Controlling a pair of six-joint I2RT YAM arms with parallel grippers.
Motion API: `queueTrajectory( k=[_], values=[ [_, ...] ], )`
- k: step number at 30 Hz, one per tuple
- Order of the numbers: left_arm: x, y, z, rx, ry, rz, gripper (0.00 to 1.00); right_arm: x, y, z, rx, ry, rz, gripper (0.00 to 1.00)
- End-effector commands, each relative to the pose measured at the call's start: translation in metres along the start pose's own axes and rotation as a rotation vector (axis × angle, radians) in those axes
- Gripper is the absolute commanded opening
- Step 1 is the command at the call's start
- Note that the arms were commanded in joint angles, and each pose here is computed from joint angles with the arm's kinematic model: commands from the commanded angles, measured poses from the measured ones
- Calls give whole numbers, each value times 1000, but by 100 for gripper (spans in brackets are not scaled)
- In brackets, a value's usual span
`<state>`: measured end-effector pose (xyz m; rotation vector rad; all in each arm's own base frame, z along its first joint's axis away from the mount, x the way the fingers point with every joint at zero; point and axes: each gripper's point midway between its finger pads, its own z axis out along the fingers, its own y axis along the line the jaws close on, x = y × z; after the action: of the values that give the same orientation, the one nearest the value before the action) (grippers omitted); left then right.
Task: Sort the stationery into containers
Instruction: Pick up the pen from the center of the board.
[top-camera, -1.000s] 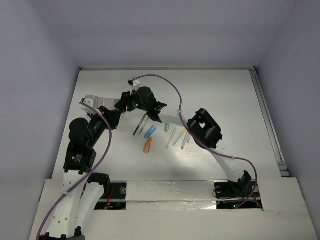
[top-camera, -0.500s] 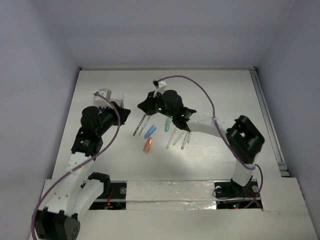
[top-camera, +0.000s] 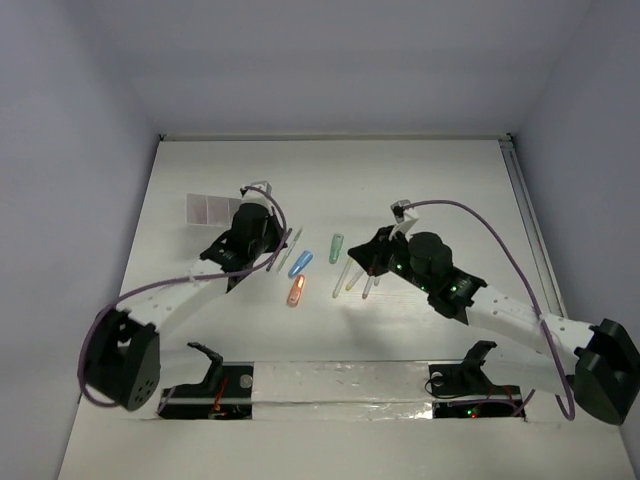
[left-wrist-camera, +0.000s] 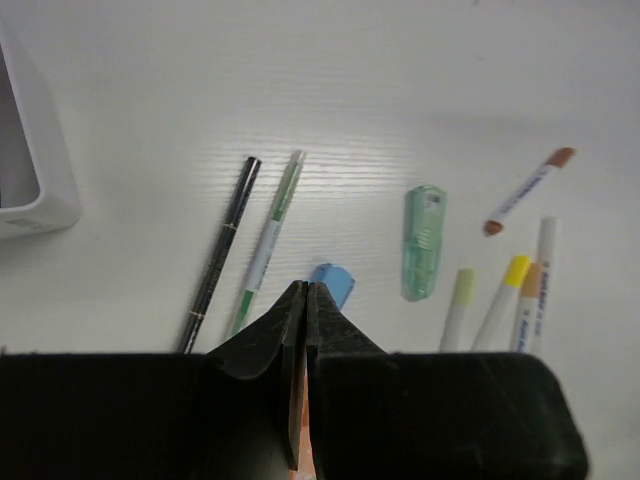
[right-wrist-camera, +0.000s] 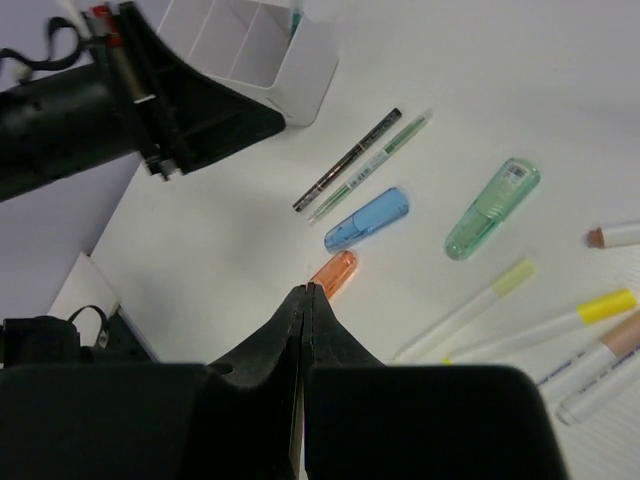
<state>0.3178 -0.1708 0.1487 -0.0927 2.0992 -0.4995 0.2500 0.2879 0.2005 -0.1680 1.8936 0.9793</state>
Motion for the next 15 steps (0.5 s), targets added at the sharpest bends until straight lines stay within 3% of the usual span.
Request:
queueTrajectory(
  k=[1,4,11,15],
  values=[
    [-20,3,29,-83,-60,3,0,6,-8,-15,27,3,-14,0],
    [-2,8,47,-111,6,58,2,17,-17,-21,37,20,-33,0],
    [7,28,67,-214,47,131,28,40,-17,-25,-14,79,-42,0],
    [20,31,84,-226,105,165,30,48,-13,-21,-43,116,-45,17]
  ],
)
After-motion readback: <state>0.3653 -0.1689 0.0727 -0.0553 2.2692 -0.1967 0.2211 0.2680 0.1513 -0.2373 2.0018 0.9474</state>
